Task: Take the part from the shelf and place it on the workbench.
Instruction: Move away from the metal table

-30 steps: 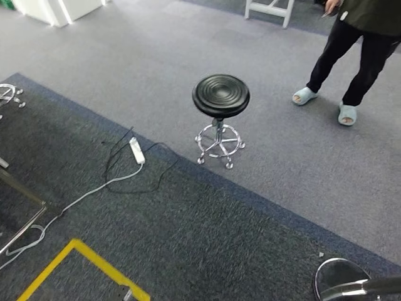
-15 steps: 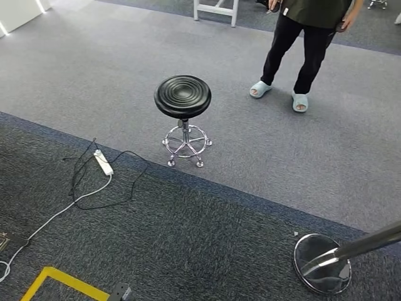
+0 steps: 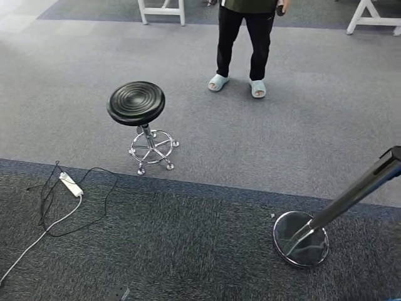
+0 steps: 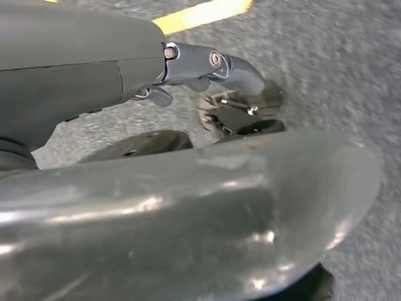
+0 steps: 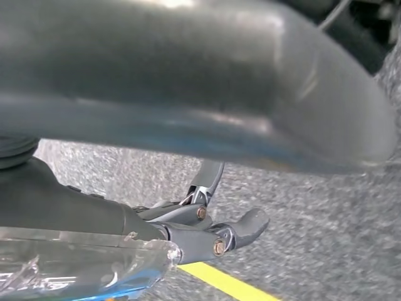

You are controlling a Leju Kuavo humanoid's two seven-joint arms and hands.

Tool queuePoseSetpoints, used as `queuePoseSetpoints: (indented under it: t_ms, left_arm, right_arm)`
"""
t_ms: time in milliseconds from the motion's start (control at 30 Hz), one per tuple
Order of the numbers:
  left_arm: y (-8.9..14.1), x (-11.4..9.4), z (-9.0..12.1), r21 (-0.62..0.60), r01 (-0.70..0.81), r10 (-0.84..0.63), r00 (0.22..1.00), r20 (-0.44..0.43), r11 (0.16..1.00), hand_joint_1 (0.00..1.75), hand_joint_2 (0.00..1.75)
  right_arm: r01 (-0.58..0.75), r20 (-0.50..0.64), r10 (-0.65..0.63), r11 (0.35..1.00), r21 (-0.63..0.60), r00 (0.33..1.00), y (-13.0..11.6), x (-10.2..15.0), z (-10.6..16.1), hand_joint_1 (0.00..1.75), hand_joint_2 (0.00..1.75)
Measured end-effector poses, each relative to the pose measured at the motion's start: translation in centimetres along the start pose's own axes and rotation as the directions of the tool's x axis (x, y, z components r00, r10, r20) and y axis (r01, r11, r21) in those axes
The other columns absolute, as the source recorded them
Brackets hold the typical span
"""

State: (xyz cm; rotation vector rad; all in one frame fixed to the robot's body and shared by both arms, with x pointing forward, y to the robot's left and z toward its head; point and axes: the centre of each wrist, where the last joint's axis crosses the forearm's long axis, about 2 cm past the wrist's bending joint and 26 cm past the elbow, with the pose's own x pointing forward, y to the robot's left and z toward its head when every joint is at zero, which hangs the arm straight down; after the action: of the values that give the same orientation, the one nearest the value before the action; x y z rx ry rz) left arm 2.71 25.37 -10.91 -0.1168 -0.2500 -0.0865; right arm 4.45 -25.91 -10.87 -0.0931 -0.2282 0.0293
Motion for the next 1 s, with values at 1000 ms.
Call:
queuePoseSetpoints:
  t_ms: [1000]
  left_arm:
    - [-0.6,0.1,0.0,-0.019,-0.268,0.269,0.961,0.064,0.963,0.0,0.0]
  right_arm:
    - [0.009,0.031,-0.01,1.0,0.011,0.999,-0.3,-0.3,0.0,0.0,0.0]
